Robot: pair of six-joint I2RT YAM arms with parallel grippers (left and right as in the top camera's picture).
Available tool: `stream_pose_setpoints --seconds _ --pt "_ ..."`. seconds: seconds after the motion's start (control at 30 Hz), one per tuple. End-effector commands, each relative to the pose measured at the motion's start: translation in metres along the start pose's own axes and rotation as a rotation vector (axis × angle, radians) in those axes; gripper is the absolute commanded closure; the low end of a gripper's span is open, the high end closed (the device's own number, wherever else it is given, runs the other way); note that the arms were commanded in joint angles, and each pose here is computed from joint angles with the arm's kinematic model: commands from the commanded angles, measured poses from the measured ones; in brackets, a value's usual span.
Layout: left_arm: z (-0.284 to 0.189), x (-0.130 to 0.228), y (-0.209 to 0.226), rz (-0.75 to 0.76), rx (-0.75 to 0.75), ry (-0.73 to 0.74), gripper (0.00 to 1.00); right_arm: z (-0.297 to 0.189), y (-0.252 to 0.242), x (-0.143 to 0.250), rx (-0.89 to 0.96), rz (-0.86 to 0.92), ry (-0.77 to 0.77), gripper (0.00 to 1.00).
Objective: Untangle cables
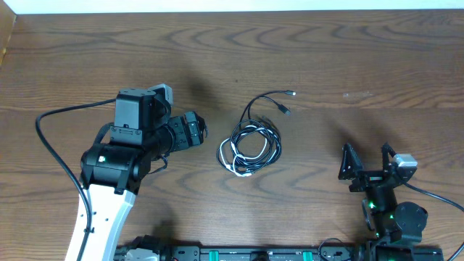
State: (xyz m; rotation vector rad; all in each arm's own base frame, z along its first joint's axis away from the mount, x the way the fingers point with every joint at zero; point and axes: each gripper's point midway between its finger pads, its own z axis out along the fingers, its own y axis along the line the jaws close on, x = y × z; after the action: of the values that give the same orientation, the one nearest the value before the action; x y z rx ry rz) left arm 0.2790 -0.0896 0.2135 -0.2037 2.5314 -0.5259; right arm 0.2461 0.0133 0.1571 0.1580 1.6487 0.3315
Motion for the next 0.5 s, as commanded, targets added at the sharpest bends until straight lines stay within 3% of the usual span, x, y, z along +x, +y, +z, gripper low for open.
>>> stream_pose_setpoints --seconds 0.0,0.47 --pt "-0.006 -0.011 -0.004 0.001 0.004 -0.042 0.1 0.0 -0.003 0.001 0.013 -0.003 0.001 0.01" --pt "-0.028 -0.055 -0.024 0.013 0.028 -0.155 0.09 0.0 -0.003 0.001 0.013 -0.003 0.001 0.01"
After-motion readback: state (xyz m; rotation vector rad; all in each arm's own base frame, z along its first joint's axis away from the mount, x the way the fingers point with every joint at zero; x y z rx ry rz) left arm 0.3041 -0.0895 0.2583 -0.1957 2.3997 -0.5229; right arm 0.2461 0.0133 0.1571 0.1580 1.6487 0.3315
